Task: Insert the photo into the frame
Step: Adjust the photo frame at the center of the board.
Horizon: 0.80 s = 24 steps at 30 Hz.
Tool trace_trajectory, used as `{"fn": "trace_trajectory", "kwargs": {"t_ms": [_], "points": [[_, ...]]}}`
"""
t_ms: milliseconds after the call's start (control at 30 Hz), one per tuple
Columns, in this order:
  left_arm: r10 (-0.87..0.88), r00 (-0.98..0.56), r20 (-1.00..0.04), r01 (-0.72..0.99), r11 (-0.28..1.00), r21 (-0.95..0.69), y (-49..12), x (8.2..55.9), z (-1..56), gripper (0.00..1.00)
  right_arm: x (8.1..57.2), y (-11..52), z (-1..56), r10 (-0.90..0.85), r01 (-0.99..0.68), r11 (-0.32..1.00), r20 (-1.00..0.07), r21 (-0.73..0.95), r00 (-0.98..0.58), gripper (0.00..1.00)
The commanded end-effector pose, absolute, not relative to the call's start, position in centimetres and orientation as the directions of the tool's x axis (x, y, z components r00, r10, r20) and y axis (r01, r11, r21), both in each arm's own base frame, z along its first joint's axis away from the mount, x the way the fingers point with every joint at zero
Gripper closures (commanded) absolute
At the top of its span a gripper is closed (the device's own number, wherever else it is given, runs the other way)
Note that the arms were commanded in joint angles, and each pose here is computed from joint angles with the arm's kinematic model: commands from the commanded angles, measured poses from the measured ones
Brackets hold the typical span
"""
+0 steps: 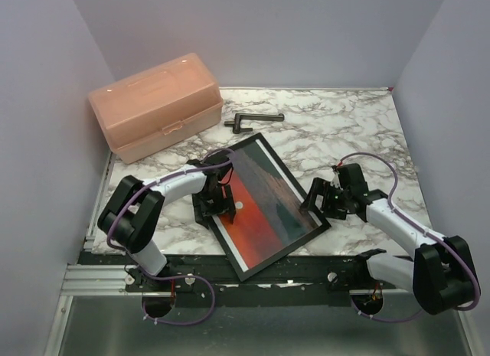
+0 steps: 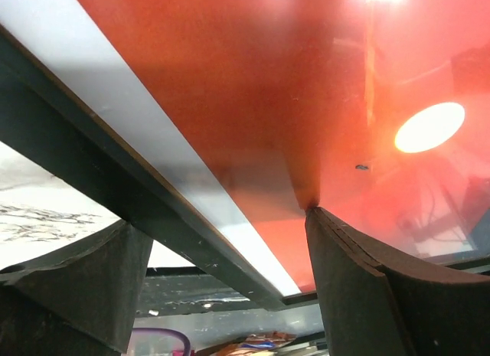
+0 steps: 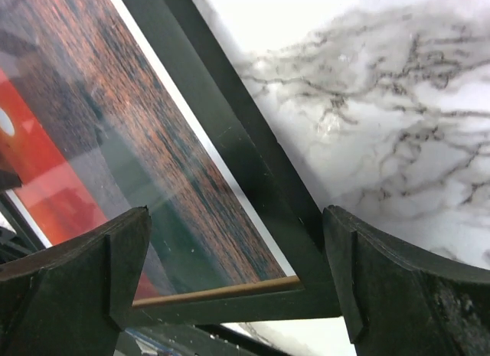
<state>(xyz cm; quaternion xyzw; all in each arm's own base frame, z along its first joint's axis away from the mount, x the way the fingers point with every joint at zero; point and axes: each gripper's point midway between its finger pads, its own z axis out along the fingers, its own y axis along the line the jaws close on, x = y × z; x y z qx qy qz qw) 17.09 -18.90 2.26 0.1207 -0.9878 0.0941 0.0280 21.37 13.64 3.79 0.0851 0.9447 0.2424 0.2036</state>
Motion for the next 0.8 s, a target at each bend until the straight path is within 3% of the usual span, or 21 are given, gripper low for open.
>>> {"fn": "trace_trajectory", "kwargs": {"t_ms": [0,533,767], "points": [[-0.127,-0.984,-0.126,-0.035,0.827,-0.561,-29.0,24.7,6.3,0.22,12.5,17.8,4.5,0.194,0.194,0.748,0.070,0.635,-0.979,0.00],[0.001,-0.992,-0.125,0.073,0.816,-0.574,-34.0,27.3,7.5,0.20,11.7,19.5,6.6,0.080,0.105,0.731,0.068,0.674,-0.994,0.00],[0.034,-0.982,-0.187,0.109,0.907,-0.408,-30.6,27.6,6.7,0.10,11.8,20.9,6.9,0.000,0.034,0.738,0.050,0.674,-0.999,0.00]]}}
